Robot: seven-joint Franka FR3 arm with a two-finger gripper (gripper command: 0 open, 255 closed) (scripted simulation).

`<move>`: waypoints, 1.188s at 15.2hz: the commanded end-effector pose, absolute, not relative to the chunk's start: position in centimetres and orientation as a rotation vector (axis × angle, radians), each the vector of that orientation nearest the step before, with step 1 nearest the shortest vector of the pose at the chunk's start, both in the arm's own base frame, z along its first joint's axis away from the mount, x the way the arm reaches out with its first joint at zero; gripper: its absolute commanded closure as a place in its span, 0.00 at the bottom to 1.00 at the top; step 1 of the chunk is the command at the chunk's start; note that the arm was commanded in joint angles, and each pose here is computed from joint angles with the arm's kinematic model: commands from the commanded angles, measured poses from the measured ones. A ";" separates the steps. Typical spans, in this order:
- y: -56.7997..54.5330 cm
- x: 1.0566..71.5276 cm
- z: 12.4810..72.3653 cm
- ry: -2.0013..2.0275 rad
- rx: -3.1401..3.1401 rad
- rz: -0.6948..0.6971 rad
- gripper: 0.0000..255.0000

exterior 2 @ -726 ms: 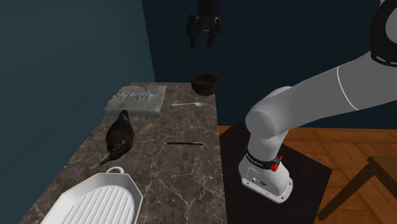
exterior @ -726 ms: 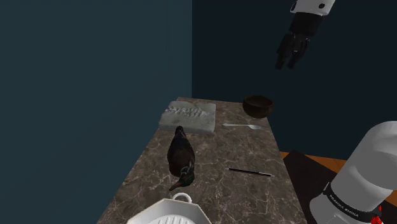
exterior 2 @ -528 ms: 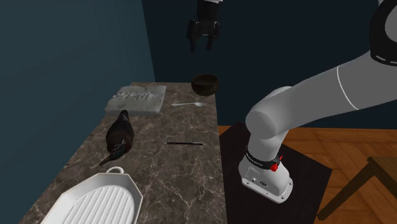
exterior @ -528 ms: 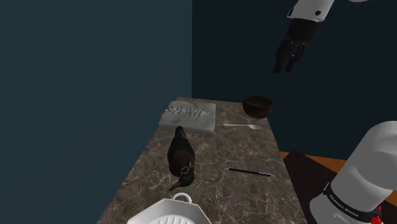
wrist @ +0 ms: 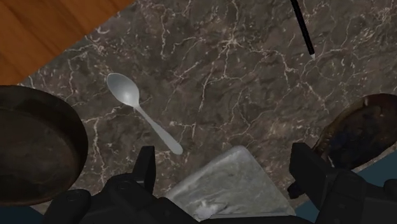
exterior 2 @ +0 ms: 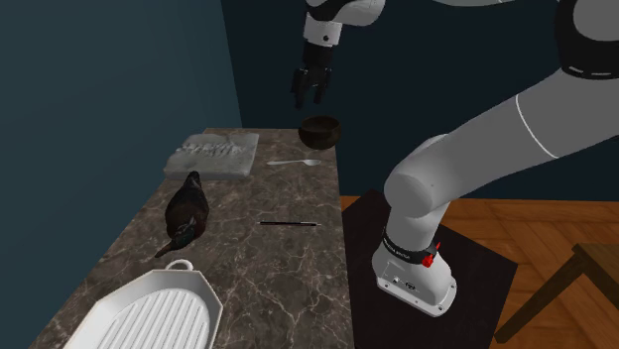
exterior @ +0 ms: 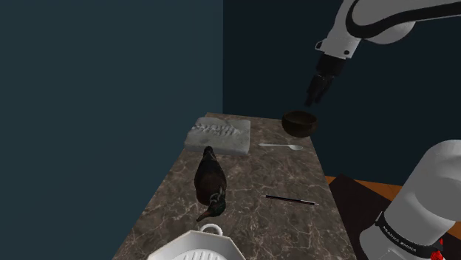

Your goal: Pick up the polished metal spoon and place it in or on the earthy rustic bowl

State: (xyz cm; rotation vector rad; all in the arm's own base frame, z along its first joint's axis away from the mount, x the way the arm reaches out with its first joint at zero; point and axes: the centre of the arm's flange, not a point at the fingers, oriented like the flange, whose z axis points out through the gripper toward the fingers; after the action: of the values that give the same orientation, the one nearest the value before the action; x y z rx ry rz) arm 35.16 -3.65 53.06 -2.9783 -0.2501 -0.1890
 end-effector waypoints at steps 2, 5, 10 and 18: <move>-4.8 36.6 49.2 -0.339 -2.964 -0.207 0.00; -5.6 38.3 45.7 -0.424 -2.947 -0.221 0.00; -6.7 41.4 39.9 -0.565 -2.913 -0.243 0.00; -7.7 46.4 31.6 -0.768 -2.851 -0.275 0.00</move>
State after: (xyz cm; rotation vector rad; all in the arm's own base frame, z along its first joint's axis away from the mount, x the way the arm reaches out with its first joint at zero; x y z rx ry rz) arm 45.76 -7.77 32.32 -2.8563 -0.7467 -0.2694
